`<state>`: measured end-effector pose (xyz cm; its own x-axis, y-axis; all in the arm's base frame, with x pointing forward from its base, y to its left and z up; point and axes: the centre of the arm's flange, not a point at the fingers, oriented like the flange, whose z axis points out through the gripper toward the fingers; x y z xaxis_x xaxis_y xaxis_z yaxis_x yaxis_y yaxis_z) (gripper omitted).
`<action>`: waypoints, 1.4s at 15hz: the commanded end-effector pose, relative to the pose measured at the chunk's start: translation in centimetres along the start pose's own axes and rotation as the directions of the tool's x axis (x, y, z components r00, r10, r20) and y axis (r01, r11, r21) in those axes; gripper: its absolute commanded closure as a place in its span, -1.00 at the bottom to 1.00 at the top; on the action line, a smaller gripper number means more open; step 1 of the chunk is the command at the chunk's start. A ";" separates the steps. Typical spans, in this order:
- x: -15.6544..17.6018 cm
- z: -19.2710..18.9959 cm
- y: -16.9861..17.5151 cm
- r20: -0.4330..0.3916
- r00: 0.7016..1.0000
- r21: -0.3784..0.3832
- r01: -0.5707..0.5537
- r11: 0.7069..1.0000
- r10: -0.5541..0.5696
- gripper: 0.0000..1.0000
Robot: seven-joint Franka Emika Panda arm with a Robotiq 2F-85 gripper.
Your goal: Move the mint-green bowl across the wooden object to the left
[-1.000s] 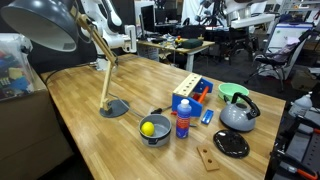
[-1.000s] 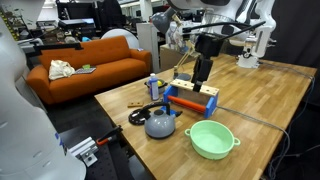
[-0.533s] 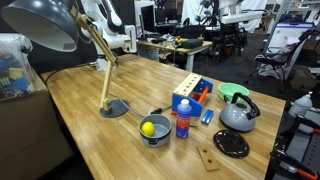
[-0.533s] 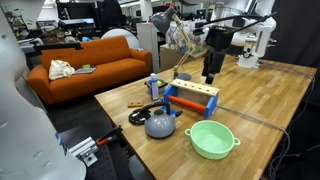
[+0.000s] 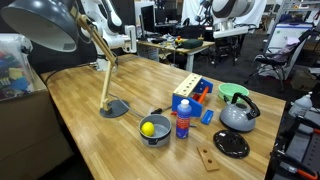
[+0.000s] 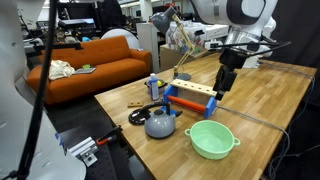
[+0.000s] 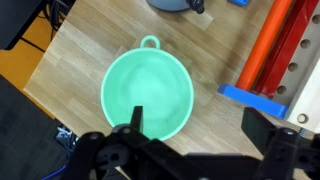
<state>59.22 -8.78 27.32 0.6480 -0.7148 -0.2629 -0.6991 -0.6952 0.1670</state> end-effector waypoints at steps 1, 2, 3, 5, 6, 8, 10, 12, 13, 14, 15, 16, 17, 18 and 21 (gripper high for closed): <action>1.1 1.0 -1.4 0.078 0.992 0.019 -0.101 0.995 0.100 -1.00; 1.4 1.8 -1.6 0.102 0.985 0.025 -0.143 0.989 0.139 -1.00; 1.6 2.5 -1.8 0.123 0.977 0.029 -0.181 0.983 0.176 -1.00; 2.0 4.2 -2.0 0.166 0.954 0.033 -0.258 0.966 0.249 -1.00; 2.1 4.9 -2.0 0.183 0.942 0.032 -0.292 0.956 0.281 -1.00; 2.4 6.1 -1.9 0.210 0.914 0.029 -0.362 0.932 0.348 -1.00; 2.9 6.8 -1.3 0.225 0.885 0.024 -0.424 0.905 0.408 -1.00; 3.7 7.0 -0.3 0.221 0.857 0.016 -0.481 0.877 0.466 -1.00; 4.2 7.0 0.3 0.217 0.844 0.012 -0.505 0.863 0.491 -1.00; 4.6 7.0 0.9 0.216 0.830 0.008 -0.528 0.849 0.514 -1.00; 4.9 7.0 1.5 0.216 0.819 0.005 -0.545 0.838 0.531 -1.00; 5.1 7.1 1.8 0.217 0.809 -0.001 -0.559 0.829 0.545 -1.00; 5.2 7.3 1.9 0.219 0.802 -0.006 -0.568 0.823 0.555 -1.00; 5.2 7.6 1.8 0.218 0.797 -0.014 -0.575 0.818 0.563 -1.00; 5.4 8.8 1.4 0.197 0.784 -0.046 -0.593 0.804 0.589 -1.00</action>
<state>58.64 -12.97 18.67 0.0663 -0.9476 -0.3127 -0.9349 -0.1685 0.3125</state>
